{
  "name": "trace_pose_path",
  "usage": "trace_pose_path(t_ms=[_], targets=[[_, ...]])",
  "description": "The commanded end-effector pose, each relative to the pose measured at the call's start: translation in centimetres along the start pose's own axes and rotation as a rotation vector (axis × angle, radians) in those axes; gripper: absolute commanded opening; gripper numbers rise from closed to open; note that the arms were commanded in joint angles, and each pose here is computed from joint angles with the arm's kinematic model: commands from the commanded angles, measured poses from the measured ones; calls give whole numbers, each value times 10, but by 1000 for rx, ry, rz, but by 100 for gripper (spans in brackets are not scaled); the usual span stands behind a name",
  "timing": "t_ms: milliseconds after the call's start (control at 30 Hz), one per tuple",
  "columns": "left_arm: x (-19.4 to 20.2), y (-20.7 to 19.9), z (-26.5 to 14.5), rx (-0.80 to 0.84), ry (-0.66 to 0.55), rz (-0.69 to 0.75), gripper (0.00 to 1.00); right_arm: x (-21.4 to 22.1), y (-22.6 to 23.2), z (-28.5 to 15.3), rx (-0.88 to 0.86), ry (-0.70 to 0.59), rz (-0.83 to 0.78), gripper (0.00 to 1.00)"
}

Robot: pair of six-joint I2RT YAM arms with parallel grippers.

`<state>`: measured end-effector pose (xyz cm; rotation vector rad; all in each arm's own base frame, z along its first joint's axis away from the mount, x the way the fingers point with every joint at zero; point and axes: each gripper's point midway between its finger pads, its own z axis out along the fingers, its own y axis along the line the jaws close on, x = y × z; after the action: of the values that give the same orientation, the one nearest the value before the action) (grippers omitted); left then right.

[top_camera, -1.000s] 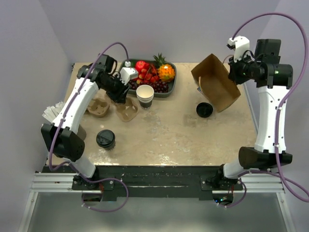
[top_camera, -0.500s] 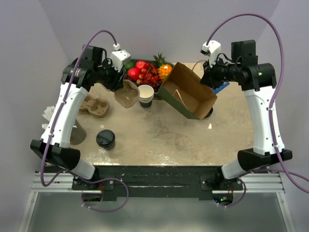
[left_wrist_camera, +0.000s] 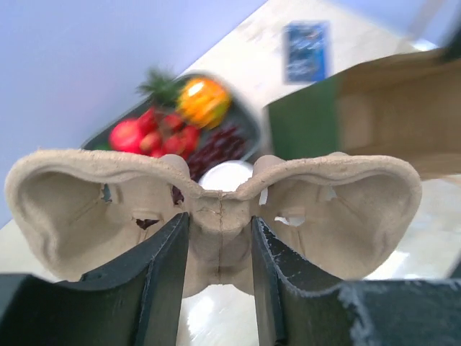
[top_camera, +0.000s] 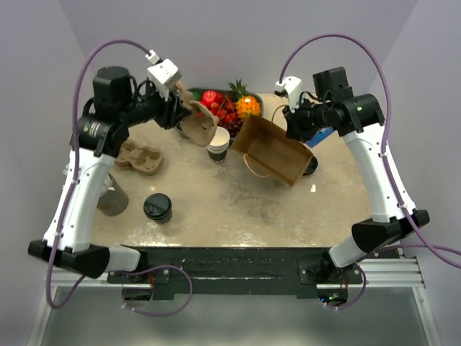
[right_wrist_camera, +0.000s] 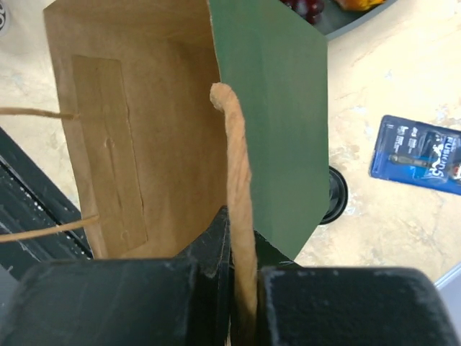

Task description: Pack the takeout coffee

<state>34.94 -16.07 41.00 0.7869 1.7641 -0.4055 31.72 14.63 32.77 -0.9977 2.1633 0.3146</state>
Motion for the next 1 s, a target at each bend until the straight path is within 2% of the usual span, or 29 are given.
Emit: trace_pose_path(t_ms=[0,33,100,233,400,633,700,833,967], targets=[[-38,-78,-31,353,-294,16,0,2,4,-5,6,-8,23,0],[-55,-87,-43,376,-381,32,0,3,9,-3,-19,-12,34,0],[-58,-96,-41,403,-424,20,0,4,20,4,-87,-20,59,0],[-66,-123,-30,526,-381,-47,0,12,33,14,-150,-6,127,0],[-68,-147,-24,587,-382,-52,0,12,40,21,-190,-8,180,0],[-76,-183,-6,708,-404,-110,0,10,37,17,-158,-19,208,0],[-82,-190,-1,740,-408,-125,0,0,31,9,-120,-56,193,0],[-81,-196,13,744,-390,-130,0,-9,26,-2,-77,-87,183,0],[-64,-197,32,717,-349,-150,0,-4,27,-3,-73,-82,189,0]])
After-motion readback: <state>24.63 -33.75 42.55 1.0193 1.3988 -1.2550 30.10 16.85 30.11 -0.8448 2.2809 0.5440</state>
